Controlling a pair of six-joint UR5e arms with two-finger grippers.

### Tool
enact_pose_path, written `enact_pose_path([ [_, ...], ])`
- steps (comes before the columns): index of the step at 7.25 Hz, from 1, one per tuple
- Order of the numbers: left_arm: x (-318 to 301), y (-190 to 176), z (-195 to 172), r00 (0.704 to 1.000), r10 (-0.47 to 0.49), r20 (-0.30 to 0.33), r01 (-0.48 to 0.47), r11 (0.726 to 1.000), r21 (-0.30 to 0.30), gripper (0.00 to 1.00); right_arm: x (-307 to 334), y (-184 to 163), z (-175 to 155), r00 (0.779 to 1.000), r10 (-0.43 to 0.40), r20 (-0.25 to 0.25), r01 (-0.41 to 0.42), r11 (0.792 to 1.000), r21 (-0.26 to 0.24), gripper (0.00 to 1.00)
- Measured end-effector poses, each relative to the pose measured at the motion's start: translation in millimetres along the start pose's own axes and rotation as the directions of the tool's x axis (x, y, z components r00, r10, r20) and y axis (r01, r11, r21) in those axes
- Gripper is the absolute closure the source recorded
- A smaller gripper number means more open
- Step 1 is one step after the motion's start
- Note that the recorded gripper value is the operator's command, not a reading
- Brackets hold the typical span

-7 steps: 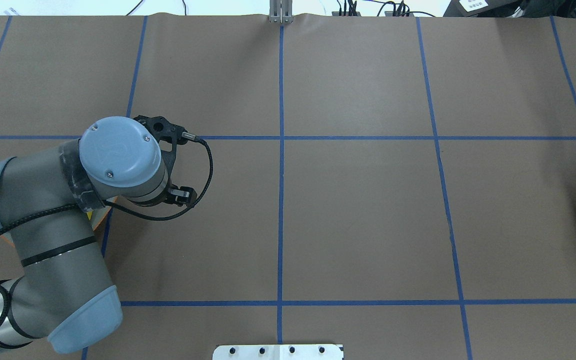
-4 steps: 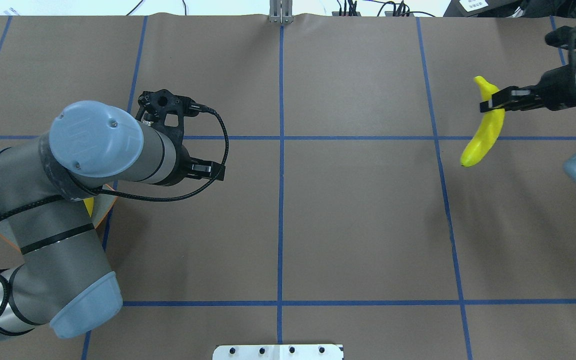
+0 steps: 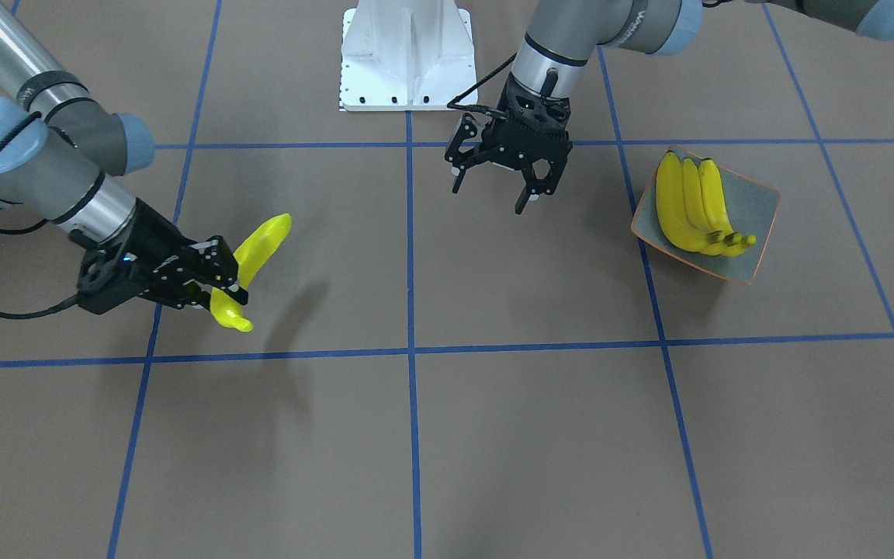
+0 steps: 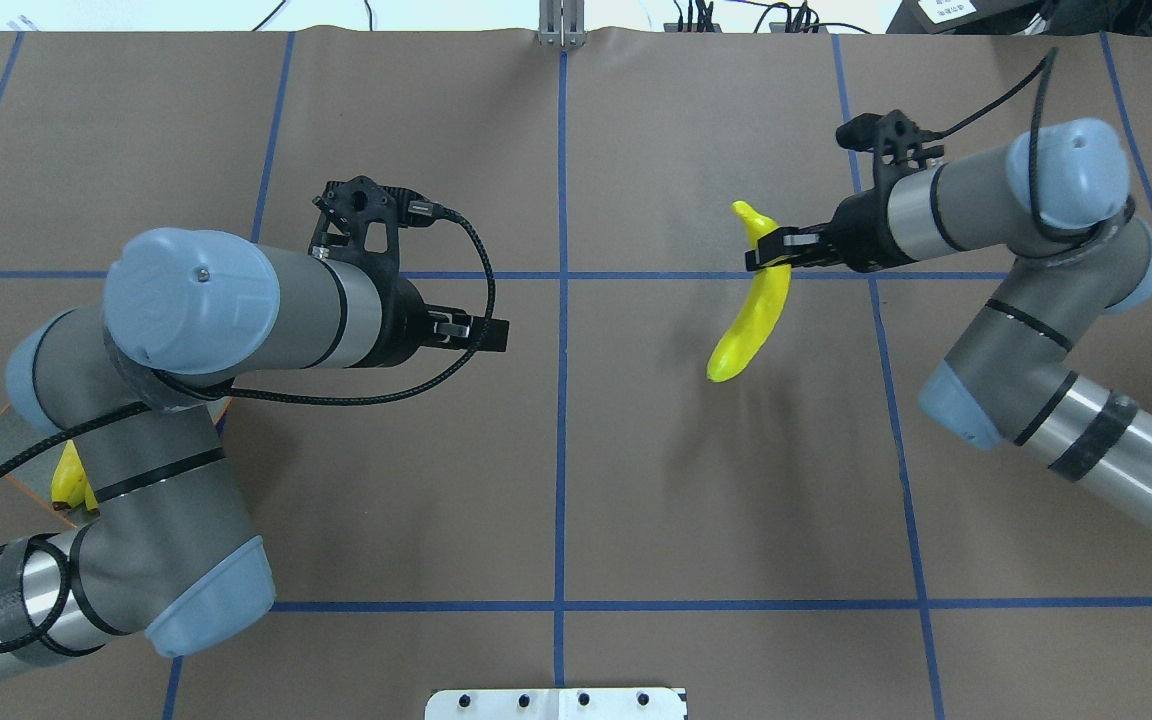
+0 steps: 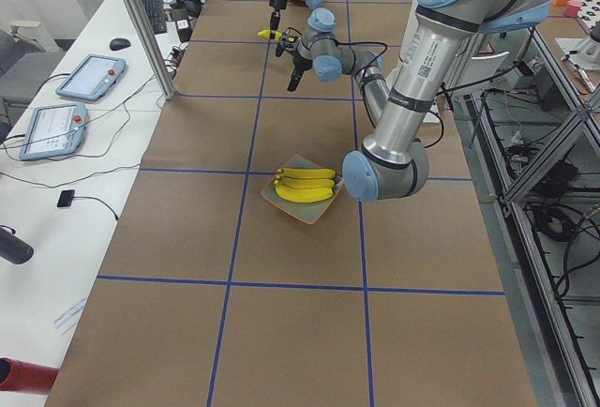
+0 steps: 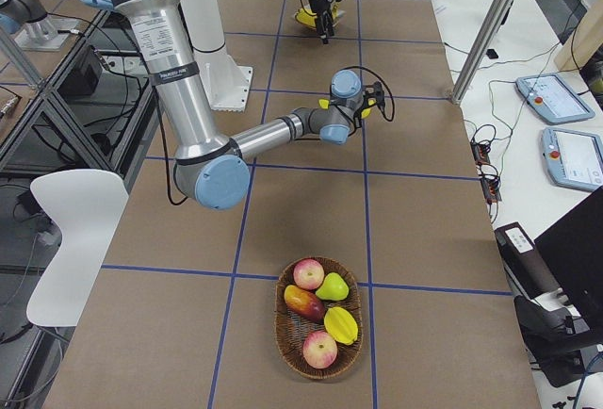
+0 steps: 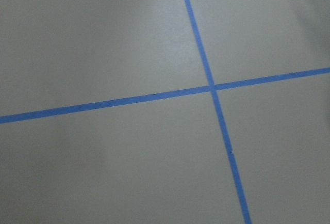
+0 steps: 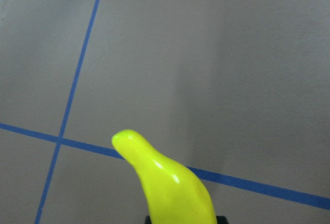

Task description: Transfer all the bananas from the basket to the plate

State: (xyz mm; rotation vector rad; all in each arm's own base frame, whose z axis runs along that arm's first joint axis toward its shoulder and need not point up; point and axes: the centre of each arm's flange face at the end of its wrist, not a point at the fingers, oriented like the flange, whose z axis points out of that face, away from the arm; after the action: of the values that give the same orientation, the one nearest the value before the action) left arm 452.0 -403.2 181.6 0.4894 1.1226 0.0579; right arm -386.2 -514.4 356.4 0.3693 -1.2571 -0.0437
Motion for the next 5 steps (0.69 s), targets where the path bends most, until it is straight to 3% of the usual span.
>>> enact_pose_path([
  [2, 19.1, 14.6, 4.2, 0.989, 0.008, -0.150, -0.005, 1.000, 0.023, 0.00, -55.9, 24.0, 18.1, 0.998, -0.029, 0.060, 0.029, 1.000, 0.012, 1.00],
  [3, 27.2, 20.8, 1.8, 0.979, 0.009, -0.204, -0.008, 1.000, 0.005, 0.00, -78.8, 33.9, 17.3, 0.995, -0.030, 0.095, 0.029, 0.999, 0.012, 1.00],
  [5, 36.9, 29.8, -3.3, 0.965, 0.008, -0.264, -0.021, 0.999, -0.047, 0.00, -116.1, 55.1, 15.5, 0.988, -0.056, 0.145, 0.051, 0.998, 0.037, 1.00],
])
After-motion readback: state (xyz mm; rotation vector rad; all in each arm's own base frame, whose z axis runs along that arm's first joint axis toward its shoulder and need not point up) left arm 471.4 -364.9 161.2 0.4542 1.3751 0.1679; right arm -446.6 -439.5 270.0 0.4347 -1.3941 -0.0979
